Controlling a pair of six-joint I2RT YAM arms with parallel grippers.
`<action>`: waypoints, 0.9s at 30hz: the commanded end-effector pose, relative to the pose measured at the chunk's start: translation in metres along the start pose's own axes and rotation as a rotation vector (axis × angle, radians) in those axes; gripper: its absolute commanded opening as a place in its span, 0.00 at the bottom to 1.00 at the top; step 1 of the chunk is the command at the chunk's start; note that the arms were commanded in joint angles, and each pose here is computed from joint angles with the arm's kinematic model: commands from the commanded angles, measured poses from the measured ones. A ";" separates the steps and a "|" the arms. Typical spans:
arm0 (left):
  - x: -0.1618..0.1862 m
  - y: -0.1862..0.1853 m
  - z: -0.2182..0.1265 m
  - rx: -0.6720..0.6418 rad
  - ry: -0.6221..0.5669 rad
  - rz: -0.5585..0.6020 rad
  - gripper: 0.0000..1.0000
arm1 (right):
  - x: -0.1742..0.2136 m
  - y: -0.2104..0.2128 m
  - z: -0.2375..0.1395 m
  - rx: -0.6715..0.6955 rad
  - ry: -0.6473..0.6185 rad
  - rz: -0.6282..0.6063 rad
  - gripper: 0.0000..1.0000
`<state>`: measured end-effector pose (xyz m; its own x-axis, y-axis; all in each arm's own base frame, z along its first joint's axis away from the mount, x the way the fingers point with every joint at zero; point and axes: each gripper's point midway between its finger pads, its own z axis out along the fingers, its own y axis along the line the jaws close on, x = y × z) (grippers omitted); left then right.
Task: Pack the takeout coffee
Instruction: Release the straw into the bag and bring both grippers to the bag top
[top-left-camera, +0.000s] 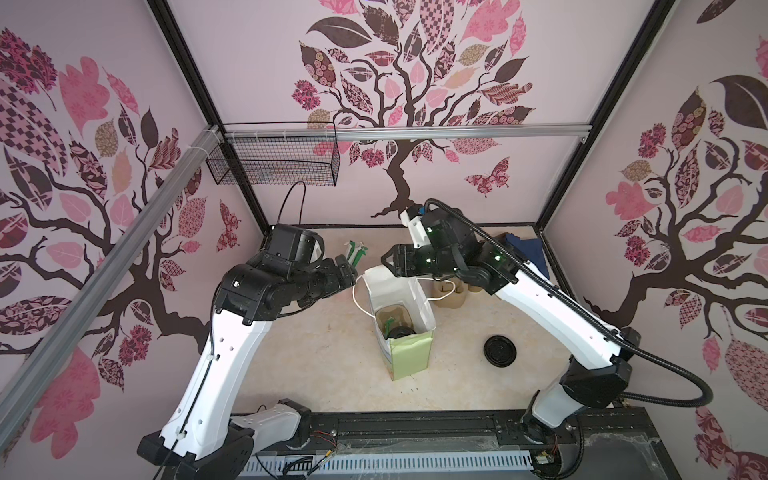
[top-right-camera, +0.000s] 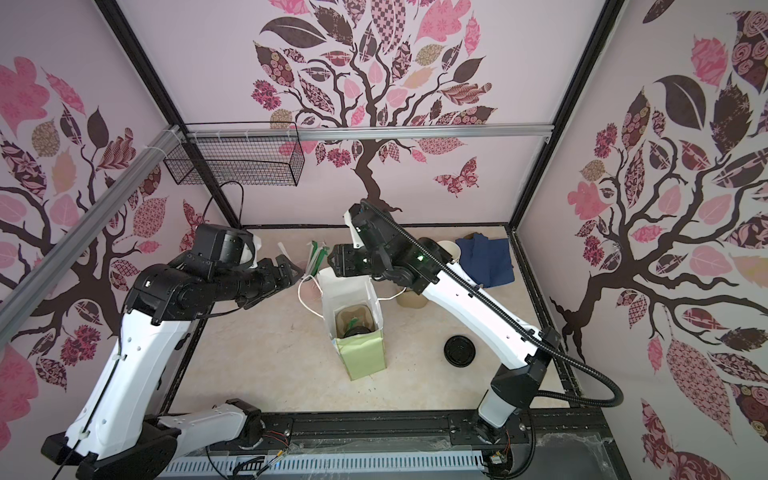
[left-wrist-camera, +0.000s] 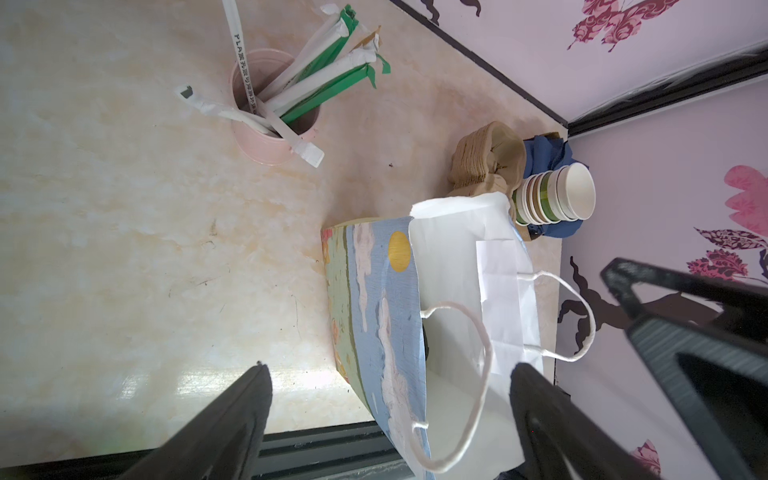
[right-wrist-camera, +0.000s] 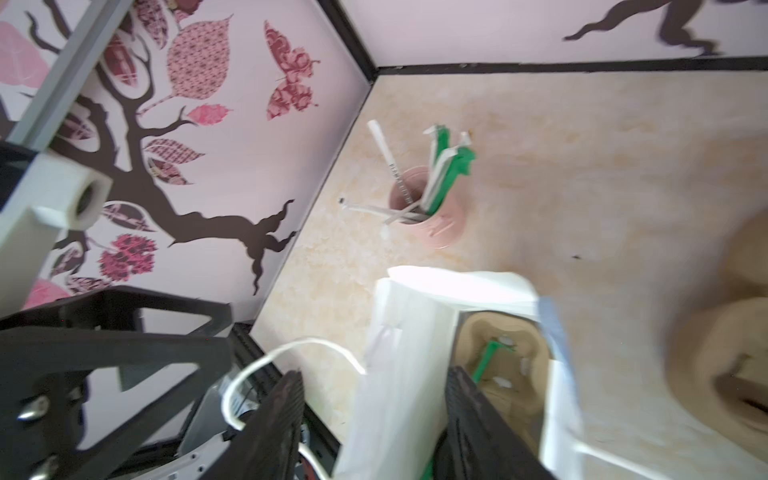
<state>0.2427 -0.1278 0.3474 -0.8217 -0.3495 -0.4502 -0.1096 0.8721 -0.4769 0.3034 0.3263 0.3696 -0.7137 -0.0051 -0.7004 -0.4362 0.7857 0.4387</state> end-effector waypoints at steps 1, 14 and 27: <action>0.004 -0.010 0.002 -0.012 0.013 0.037 0.96 | 0.022 -0.049 -0.005 0.158 0.106 -0.116 0.65; 0.013 -0.007 0.053 -0.056 0.102 0.051 0.93 | 0.057 -0.062 0.053 0.172 0.290 -0.101 0.60; 0.028 0.002 0.089 -0.045 0.138 0.013 0.81 | 0.060 -0.064 0.062 0.159 0.261 -0.069 0.11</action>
<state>0.2660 -0.1625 0.2650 -0.9030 -0.2741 -0.3309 -0.1289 0.9075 -0.3998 0.3202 0.3125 0.2532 -0.8237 -0.2345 -0.5162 -0.4164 0.8681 0.2701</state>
